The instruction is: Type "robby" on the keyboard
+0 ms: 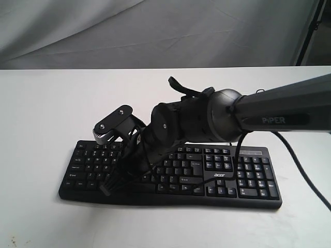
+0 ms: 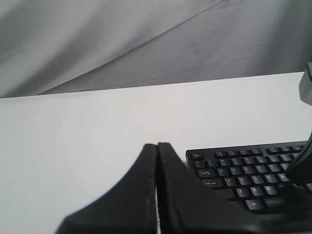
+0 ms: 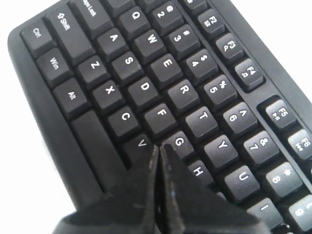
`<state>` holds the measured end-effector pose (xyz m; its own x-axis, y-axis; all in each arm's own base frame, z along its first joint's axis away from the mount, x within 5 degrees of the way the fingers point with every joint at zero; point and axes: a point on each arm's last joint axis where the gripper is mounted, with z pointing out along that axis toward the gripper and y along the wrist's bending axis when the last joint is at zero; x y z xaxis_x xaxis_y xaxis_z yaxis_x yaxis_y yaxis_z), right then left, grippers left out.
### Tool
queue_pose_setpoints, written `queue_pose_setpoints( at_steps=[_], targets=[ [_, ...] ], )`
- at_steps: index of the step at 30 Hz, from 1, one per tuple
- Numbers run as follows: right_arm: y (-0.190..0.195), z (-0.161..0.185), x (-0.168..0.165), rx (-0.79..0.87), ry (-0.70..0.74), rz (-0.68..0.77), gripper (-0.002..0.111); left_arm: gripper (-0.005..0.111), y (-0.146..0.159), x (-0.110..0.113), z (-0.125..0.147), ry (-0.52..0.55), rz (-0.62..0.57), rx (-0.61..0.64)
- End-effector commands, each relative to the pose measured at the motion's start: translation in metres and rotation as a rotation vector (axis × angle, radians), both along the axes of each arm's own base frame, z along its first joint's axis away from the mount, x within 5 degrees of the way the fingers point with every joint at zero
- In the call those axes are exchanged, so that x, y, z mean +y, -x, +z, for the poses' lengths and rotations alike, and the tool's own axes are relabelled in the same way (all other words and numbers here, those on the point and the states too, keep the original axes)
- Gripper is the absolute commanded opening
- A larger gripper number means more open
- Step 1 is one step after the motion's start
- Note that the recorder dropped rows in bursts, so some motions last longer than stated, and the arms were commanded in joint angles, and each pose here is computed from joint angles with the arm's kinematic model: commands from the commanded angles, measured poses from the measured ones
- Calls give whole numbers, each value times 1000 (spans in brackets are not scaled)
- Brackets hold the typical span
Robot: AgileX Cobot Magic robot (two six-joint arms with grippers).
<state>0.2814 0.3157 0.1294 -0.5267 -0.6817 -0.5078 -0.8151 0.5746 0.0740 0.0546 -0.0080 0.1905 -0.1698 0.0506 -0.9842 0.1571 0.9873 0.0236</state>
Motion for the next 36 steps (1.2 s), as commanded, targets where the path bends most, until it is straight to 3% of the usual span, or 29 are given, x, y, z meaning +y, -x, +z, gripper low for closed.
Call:
queue_pose_setpoints(
  at_steps=[1, 8, 21, 36],
  targets=[
    [-2, 2, -2, -10, 2, 2, 0, 0, 0, 0, -1, -1, -6, -7],
    [-2, -13, -1, 24, 24, -4, 0, 0, 0, 0, -1, -1, -6, -7],
    [-38, 33, -19, -31, -12, -43, 0, 0, 0, 0, -1, -1, -6, -7],
    [-33, 10, -6, -3, -7, -37, 0, 0, 0, 0, -1, -1, -6, -7]
  ],
)
